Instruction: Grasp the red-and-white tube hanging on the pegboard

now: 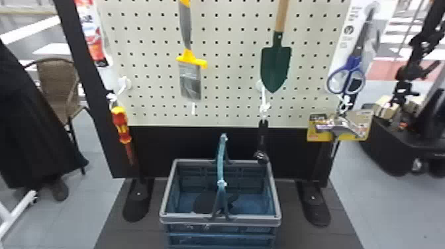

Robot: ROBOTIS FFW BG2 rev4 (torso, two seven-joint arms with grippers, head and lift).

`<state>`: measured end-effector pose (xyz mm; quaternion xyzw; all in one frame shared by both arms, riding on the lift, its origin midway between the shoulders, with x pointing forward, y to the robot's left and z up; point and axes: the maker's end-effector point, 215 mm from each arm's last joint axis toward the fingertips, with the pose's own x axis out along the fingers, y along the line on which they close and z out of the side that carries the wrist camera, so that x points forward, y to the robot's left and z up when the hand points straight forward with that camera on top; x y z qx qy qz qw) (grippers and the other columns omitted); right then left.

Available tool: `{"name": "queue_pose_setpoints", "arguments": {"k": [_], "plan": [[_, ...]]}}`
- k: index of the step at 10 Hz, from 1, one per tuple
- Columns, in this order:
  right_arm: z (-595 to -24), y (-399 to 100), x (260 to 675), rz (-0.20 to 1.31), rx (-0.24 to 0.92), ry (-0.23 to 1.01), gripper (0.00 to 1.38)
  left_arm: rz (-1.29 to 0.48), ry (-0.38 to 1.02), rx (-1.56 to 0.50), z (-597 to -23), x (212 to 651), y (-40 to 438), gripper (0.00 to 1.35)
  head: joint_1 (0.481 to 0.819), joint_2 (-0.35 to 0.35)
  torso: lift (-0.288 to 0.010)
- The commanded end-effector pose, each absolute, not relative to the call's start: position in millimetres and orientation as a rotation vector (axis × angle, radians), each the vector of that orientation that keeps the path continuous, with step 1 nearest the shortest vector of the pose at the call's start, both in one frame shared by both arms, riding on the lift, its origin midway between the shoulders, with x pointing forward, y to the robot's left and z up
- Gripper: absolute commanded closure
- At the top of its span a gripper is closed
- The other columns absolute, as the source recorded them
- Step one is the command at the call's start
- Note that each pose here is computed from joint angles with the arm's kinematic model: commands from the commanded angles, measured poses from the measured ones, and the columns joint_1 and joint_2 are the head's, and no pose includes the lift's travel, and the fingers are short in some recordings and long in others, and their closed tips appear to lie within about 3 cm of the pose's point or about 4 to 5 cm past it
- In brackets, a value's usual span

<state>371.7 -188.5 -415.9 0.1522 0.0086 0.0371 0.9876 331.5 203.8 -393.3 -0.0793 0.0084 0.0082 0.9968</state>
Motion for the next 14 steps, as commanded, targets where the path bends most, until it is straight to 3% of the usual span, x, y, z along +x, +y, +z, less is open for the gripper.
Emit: {"name": "queue_pose_setpoints", "arguments": {"k": [1,9,14], "plan": [[-416.4,-188.0,372.6,0.076,0.306,0.02,0.2,0.019,0.011,-0.16,-391.3,332.5,204.4,0.14,0.549,0.0,-0.1],[-414.1,-185.4,372.1,0.087,0.293,0.024,0.2,0.019,-0.013,-0.126,-380.8,342.3,213.0,0.14,0.549,0.0,-0.1],[-417.5,-184.2,370.4,0.091,0.291,0.036,0.2,-0.072,-0.088,0.011,-337.8,429.6,241.4,0.12,0.549,0.0,-0.1]]}}
